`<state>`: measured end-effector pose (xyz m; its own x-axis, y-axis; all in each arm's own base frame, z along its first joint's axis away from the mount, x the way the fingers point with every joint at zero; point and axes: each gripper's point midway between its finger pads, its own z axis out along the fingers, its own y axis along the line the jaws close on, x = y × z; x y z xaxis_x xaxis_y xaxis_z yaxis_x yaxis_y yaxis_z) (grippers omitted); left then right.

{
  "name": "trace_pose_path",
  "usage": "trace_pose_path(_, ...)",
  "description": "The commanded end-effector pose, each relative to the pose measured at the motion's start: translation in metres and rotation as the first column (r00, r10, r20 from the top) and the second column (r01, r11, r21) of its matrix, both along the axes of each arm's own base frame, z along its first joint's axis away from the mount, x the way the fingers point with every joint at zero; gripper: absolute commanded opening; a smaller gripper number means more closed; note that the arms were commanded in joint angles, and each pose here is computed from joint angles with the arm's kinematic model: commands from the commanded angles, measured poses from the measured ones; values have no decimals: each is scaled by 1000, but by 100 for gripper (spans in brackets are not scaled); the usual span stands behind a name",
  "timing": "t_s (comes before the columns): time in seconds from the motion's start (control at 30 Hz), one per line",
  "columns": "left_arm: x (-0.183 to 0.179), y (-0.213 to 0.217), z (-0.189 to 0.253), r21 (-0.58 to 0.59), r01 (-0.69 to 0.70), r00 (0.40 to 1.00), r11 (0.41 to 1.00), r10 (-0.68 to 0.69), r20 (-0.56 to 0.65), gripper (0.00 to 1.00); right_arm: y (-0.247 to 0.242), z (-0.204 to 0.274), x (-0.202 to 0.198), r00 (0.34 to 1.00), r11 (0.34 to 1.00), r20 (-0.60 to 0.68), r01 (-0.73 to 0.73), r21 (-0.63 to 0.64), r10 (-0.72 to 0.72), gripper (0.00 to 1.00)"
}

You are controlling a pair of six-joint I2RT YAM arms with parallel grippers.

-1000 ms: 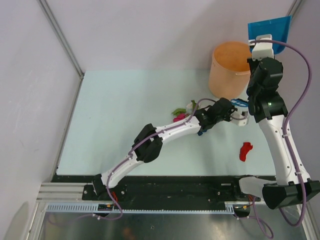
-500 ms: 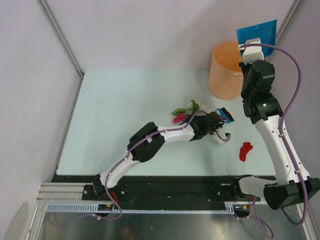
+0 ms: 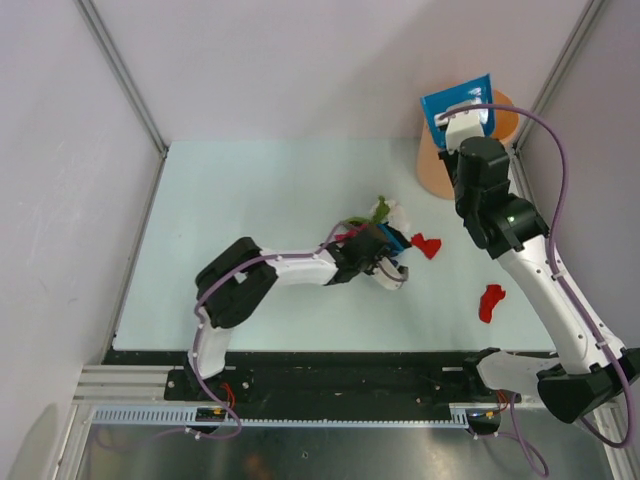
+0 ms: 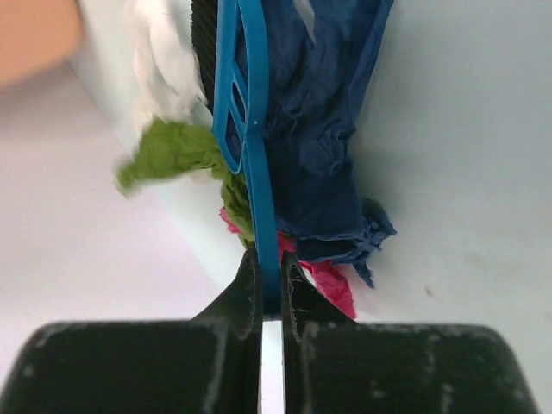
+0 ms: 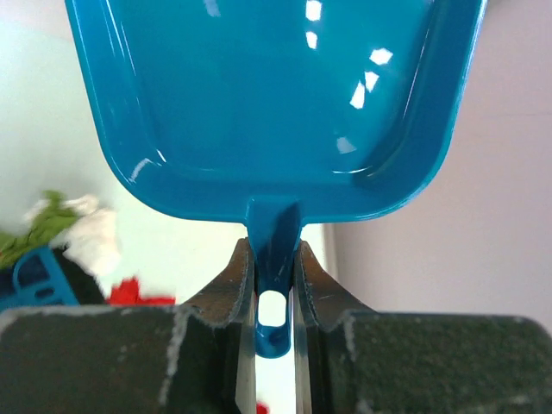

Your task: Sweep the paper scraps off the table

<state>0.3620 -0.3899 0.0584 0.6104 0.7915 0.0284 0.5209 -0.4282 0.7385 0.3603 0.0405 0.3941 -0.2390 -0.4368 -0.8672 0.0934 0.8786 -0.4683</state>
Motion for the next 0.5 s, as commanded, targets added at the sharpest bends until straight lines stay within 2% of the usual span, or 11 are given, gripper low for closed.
trace_pose_path(0.0,-16,80,-32,60,-168,967,984,177,-185,0,20,-21,-30,993,981,-95,-52,187,70,0)
trace_pose_path(0.27,-28,110,1,-72,-297,919,952,264,-293,0,40,-36,-54,975,927,-154,-96,363,161,0)
trace_pose_path(0.4,-25,118,33,-194,-378,883,905,289,-371,0,56,-71,-76,922,899,-308,-88,428,237,0)
trace_pose_path(0.47,-25,118,46,-259,-460,829,849,306,-468,0,71,-94,-87,864,882,-405,-86,464,298,0)
